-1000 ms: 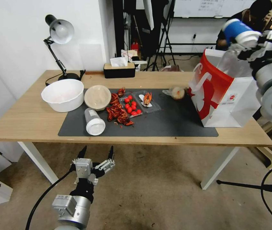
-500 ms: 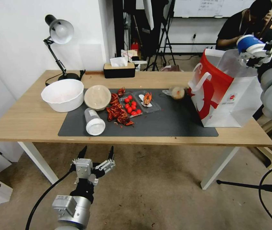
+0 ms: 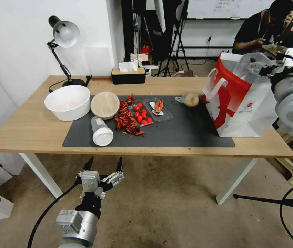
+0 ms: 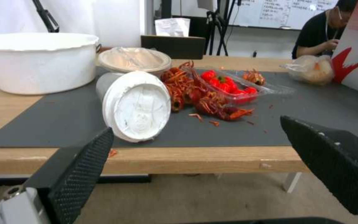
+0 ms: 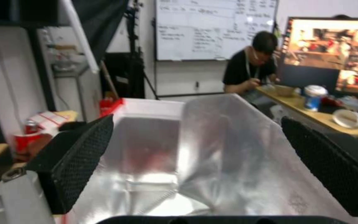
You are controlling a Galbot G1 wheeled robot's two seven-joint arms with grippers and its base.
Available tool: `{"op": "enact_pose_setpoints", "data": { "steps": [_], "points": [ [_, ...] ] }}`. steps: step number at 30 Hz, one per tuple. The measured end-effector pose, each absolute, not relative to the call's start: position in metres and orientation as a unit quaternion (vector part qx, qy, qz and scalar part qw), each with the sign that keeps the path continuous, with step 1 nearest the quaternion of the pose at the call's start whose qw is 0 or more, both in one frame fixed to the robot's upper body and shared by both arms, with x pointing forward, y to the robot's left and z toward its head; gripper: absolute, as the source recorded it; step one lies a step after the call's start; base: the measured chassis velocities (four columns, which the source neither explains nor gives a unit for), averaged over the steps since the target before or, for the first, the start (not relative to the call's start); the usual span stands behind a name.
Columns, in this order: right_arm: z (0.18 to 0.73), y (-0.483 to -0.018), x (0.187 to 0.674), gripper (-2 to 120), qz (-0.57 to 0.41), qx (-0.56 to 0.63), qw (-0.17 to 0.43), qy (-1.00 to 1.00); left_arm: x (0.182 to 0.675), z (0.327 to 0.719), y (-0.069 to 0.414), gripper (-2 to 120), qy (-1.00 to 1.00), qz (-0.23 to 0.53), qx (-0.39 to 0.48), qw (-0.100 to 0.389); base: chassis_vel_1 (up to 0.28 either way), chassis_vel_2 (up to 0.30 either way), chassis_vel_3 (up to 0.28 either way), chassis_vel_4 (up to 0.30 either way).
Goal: Pick up the trash from the table and place it into the takeout bag.
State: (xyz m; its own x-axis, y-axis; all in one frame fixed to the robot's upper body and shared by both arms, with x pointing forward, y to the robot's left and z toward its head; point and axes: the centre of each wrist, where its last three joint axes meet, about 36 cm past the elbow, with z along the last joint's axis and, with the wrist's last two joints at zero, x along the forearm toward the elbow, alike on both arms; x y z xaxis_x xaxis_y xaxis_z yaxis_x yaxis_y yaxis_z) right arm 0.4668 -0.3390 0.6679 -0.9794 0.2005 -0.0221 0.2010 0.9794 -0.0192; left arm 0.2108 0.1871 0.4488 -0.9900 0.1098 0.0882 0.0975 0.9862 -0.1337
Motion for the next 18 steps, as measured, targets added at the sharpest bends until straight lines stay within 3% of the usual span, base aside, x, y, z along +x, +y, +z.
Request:
{"op": "enact_pose_setpoints", "data": {
  "steps": [12, 18],
  "points": [
    [0.650, -0.323, 0.447, 100, 0.015, -0.002, 0.050, 0.999, 0.212, 0.447, 0.187, 100, -0.995, 0.065, -0.052, 0.047, 0.000, 0.000, 0.000, 0.000],
    [0.605, -0.313, 0.428, 100, 0.034, -0.117, 0.087, 0.989, 0.212, 0.447, 0.187, 100, -0.995, 0.066, -0.052, 0.046, 0.000, 0.000, 0.000, 0.000]
  ]
}}
